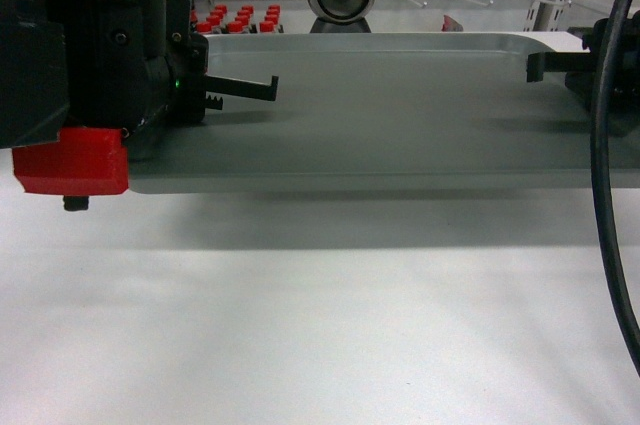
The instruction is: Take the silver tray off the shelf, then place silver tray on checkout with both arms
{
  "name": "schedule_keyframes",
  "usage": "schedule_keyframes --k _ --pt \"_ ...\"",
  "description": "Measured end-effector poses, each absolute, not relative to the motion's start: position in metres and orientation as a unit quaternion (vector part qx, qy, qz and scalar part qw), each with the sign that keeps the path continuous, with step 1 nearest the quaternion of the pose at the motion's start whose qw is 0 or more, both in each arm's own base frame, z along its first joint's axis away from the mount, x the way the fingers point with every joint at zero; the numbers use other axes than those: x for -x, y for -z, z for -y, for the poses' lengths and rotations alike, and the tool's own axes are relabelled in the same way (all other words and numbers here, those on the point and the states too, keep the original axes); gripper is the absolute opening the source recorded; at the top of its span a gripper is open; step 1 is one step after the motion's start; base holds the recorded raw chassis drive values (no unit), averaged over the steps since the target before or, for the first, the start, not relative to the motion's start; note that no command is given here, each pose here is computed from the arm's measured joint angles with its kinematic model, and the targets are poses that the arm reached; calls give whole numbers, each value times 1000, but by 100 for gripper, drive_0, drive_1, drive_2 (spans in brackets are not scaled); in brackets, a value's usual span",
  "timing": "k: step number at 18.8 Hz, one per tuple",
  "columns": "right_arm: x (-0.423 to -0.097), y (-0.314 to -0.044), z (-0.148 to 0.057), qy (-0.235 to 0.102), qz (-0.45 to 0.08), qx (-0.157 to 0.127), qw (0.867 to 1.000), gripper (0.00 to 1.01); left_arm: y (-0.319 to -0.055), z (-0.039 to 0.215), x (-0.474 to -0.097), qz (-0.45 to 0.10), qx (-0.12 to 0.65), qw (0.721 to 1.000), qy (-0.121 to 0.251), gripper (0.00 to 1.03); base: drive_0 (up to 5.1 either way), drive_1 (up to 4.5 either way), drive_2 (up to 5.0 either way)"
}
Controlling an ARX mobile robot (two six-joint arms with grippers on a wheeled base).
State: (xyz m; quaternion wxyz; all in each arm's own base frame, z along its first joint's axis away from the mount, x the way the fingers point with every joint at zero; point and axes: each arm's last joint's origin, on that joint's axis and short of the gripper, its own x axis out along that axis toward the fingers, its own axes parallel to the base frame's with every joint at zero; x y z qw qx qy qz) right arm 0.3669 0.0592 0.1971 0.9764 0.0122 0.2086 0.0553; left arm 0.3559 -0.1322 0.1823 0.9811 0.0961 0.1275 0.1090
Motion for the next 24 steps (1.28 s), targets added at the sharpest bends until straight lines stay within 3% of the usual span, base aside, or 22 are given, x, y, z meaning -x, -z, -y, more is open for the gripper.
schedule_keyframes --k 6,16,18,20,24 --pt "-379 -177 -63 -51 -228 23 972 3 -159 134 -367 -142 -103 978 -110 4 0 0 0" --pt "-383 -159 -64 -47 -244 28 968 3 -142 136 -371 -152 -101 977 -111 4 0 0 0" --pt "-381 -158 -69 -59 -246 32 967 8 -145 136 -375 -146 -100 974 -138 18 0 0 0" --pt "-378 -157 -79 -82 -246 52 964 25 -148 138 -377 -142 -97 975 -138 34 0 0 0" --pt "-378 -158 -82 -96 -240 58 964 61 -150 140 -378 -130 -79 981 -124 71 0 0 0"
